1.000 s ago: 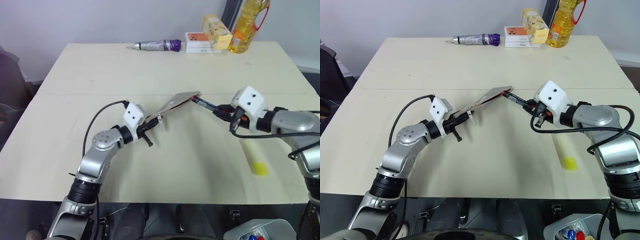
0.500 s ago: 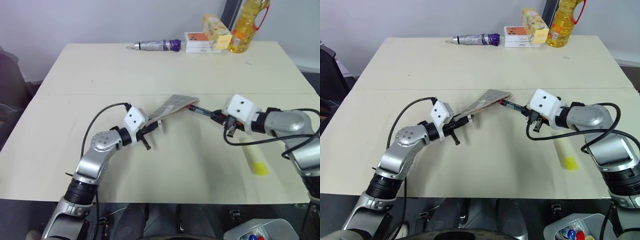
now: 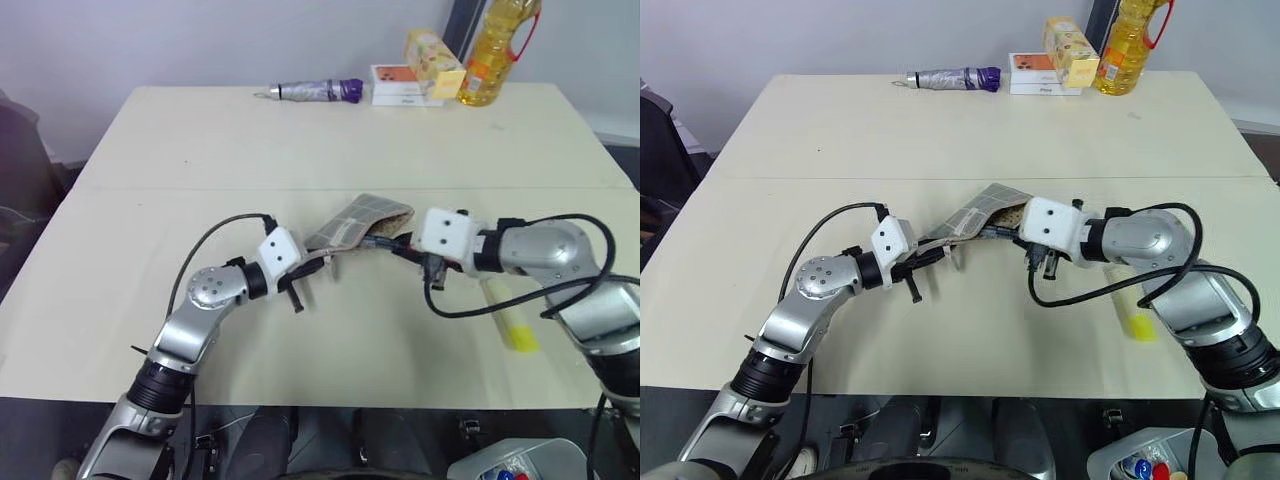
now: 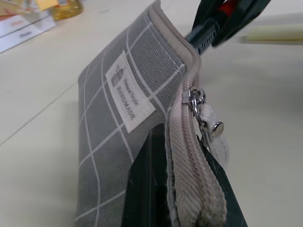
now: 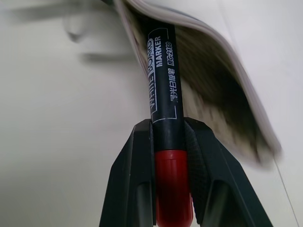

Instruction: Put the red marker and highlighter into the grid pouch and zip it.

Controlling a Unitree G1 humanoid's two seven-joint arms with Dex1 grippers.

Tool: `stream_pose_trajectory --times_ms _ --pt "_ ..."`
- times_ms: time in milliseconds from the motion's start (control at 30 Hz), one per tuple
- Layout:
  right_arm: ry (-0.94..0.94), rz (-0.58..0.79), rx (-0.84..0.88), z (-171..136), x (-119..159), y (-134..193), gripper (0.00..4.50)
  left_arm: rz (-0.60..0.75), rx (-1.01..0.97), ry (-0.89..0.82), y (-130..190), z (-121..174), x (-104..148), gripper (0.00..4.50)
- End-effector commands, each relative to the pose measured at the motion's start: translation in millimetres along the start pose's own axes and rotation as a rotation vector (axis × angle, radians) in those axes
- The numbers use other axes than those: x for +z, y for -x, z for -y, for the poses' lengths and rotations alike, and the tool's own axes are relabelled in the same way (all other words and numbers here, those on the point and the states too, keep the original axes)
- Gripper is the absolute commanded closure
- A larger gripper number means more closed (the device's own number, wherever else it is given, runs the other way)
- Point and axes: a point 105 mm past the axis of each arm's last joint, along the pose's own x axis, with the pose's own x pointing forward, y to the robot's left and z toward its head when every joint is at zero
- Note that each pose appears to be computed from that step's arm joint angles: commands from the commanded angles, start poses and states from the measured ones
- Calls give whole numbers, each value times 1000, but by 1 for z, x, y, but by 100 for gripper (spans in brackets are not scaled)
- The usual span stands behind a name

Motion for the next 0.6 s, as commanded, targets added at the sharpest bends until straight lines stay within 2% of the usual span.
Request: stream_pose_trajectory --times_ms 33,167,200,267,400,467,600 --pt "103 77 32 -5 29 -5 416 54 -72 -75 -4 10 19 450" --pt "91 63 39 -2 28 -4 416 34 -95 -91 -1 11 17 450" --pt "73 60 43 -1 28 -1 310 31 -97 -93 0 11 16 450" --pt "45 66 37 2 28 4 221 28 -99 -94 0 11 16 450" --pt "-22 107 -56 21 35 21 9 30 -87 -80 -1 9 16 450" --pt "-65 106 -103 29 31 33 4 44 -71 -57 -3 6 17 450" --pt "-201 47 -189 36 6 65 4 85 -39 23 -8 1 21 450"
